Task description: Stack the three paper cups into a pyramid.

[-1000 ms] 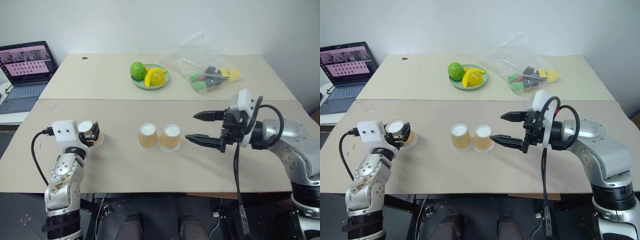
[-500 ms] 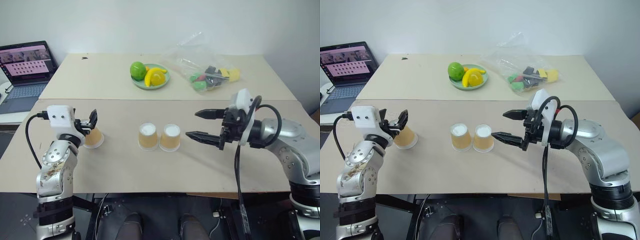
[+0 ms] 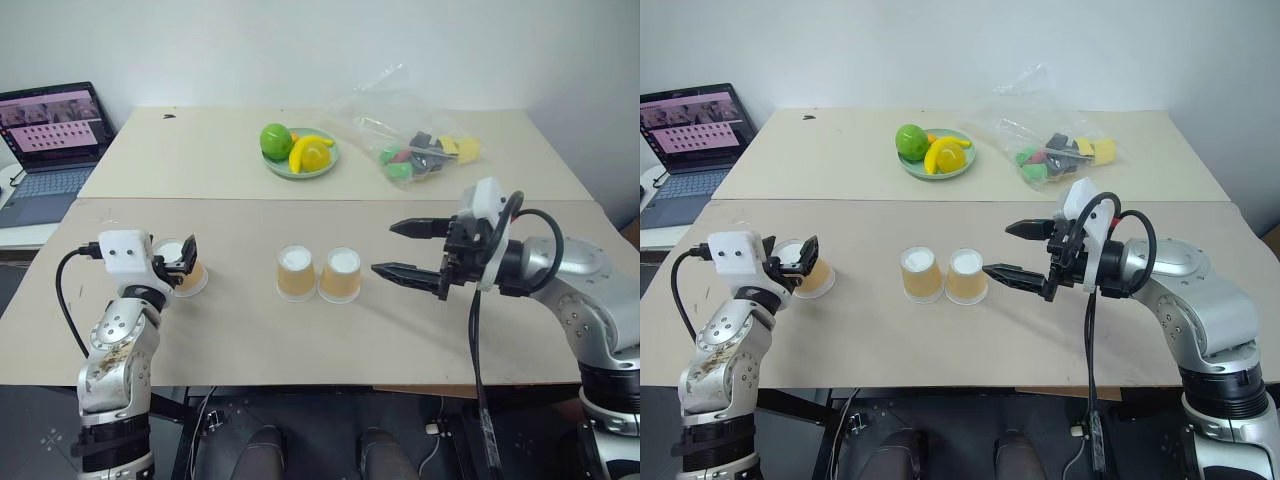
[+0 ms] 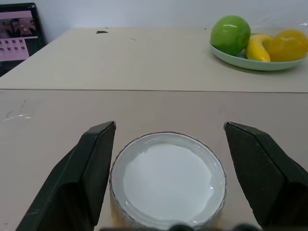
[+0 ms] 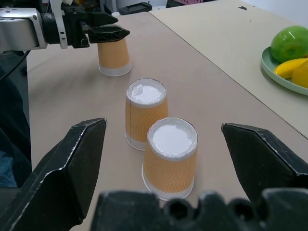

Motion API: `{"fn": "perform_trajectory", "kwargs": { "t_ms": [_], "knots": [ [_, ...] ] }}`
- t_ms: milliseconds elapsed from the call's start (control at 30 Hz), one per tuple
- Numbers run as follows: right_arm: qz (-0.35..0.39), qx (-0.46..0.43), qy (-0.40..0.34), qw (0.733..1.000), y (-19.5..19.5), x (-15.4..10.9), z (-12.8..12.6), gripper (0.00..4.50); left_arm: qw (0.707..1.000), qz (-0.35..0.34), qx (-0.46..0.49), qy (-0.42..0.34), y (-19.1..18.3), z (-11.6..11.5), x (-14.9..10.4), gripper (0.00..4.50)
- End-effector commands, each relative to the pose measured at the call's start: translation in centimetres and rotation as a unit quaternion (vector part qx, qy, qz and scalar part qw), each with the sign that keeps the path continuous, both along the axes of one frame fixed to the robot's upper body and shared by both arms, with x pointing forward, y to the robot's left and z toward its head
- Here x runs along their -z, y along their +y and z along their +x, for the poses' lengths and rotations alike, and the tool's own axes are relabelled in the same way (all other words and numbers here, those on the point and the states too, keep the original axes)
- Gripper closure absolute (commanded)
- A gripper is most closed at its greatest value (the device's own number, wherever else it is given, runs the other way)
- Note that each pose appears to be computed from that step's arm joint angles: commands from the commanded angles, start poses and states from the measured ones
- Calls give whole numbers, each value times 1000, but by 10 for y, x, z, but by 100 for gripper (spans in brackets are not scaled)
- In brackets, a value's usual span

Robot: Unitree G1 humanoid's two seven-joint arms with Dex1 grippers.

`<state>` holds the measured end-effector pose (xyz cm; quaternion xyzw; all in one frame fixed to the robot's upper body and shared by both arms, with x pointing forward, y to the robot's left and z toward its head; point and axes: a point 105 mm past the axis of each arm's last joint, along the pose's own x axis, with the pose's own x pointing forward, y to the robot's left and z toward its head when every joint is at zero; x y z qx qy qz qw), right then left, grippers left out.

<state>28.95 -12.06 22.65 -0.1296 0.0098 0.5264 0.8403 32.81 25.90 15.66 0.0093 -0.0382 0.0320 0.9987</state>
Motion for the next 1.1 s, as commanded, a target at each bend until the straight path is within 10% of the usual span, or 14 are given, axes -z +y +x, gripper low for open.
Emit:
{"fn": "perform_trajectory", "kwargs": {
  "t_ms": [33,767,900,1100],
  "knots": [
    [5,-7,-31,999,0,-13,-4,0,1000,11,-4,-26,3,-4,-14,68],
    [5,2,-33,999,-2,-14,-3,0,1000,-3,0,-1,2,-1,-3,68],
    [4,3,-33,999,-2,-14,-2,0,1000,-2,0,0,3,-1,-3,187],
    [4,4,-33,999,-2,-15,-1,0,1000,-3,-1,-1,3,0,-4,188]
  ]
}}
